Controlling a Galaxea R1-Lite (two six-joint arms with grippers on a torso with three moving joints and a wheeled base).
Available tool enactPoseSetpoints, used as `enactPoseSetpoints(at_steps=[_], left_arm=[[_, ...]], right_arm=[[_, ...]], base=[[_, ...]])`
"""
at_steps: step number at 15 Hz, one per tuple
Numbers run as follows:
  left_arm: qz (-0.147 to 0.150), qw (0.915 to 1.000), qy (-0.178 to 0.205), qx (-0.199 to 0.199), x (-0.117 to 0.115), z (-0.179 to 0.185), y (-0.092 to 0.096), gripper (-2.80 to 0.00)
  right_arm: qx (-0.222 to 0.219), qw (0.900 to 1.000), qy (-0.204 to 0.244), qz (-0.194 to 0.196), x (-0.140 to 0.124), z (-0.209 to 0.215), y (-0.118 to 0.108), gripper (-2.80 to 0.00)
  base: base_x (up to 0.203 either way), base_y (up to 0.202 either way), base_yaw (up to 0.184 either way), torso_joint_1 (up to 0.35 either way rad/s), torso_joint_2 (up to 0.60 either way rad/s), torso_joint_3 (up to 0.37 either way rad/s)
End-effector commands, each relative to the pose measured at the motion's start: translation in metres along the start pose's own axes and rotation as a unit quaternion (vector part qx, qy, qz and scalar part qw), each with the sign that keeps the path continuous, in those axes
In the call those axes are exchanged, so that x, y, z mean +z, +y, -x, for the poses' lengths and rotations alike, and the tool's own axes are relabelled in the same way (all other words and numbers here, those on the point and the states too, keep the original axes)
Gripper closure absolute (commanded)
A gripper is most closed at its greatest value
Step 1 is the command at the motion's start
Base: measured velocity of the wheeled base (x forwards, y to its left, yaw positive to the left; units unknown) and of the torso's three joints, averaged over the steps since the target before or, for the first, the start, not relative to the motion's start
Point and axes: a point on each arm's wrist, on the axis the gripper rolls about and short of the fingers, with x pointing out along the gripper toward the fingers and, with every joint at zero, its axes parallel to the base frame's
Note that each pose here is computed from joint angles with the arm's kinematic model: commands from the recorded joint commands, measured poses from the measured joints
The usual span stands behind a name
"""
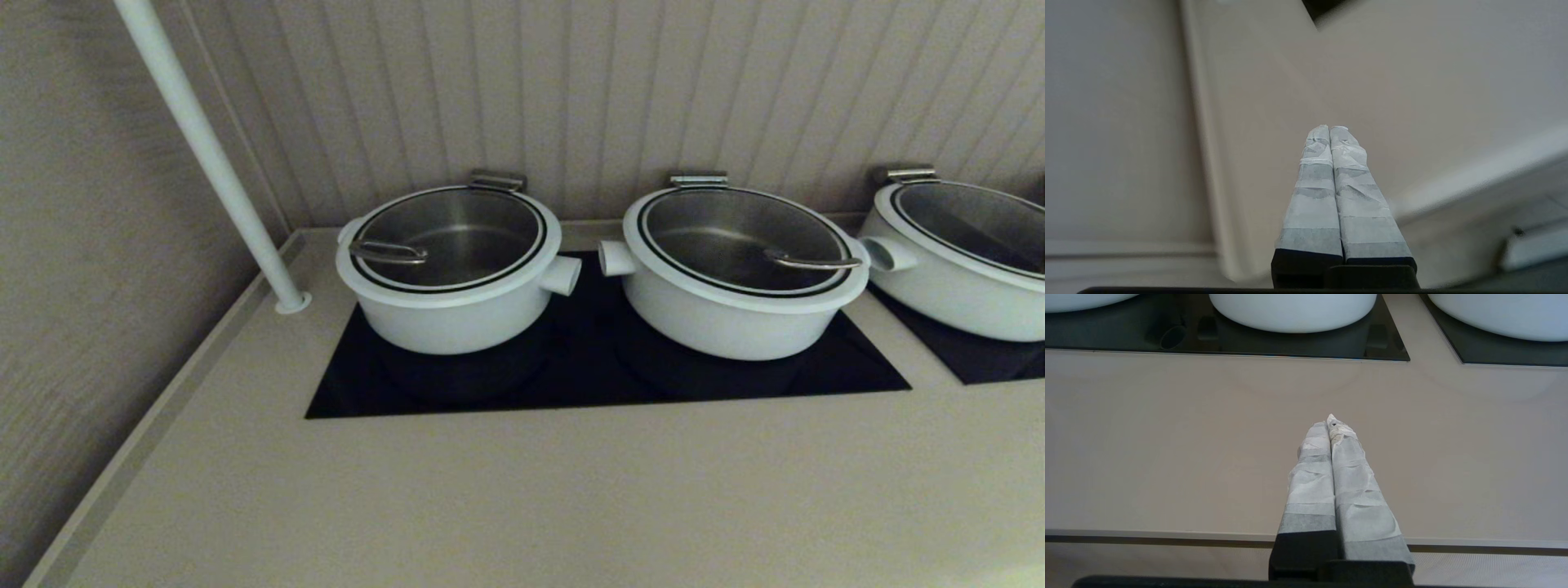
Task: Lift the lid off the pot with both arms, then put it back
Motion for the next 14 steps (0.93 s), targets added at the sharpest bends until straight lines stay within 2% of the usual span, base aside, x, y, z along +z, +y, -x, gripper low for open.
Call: enactPoseSetpoints(at_steps=[1,4,5,7,9,10,13,14], left_arm=[[0.011,0.9993,0.024,-0.028,-0.018,-0.012,-0.012,0.0],[0.052,0.9934,-0.056,-0.086,-0.026,-0.027,-0.027,0.0],[0.058,0.9931,-0.064,-0.08,-0.026,-0.028,-0.029,0.0],[0.077,0.9941,-0.055,-0.053,-0.028,-0.029,-0.03,0.0],[0.127,0.9906,-0.041,-0.031,-0.029,-0.03,-0.031,0.0],[0.139,0.9893,-0.04,-0.02,-0.028,-0.03,-0.03,0.0],[0.155,0.987,-0.028,0.03,-0.03,-0.029,-0.03,0.0],[0.159,0.9856,-0.037,0.045,-0.032,-0.026,-0.032,0.0]], right_arm=[[0.0,1.0,0.0,0.001,0.0,0.0,0.0,0.0],[0.001,1.0,0.0,0.0,0.0,0.0,0.0,0.0],[0.0,1.0,0.0,0.0,0.0,0.0,0.0,0.0],[0.001,1.0,0.0,0.0,0.0,0.0,0.0,0.0],[0.0,1.0,0.0,0.0,0.0,0.0,0.0,0.0],[0.001,1.0,0.0,0.001,0.0,0.0,0.0,0.0],[0.0,1.0,0.0,0.0,0.0,0.0,0.0,0.0],[0.0,1.0,0.0,0.0,0.0,0.0,0.0,0.0]], base=[[0.0,0.0,0.0,0.0,0.0,0.0],[0.0,0.0,0.0,0.0,0.0,0.0],[0.0,0.0,0.0,0.0,0.0,0.0],[0.0,0.0,0.0,0.0,0.0,0.0],[0.0,0.0,0.0,0.0,0.0,0.0],[0.0,0.0,0.0,0.0,0.0,0.0],[0.0,0.0,0.0,0.0,0.0,0.0],[0.0,0.0,0.0,0.0,0.0,0.0]])
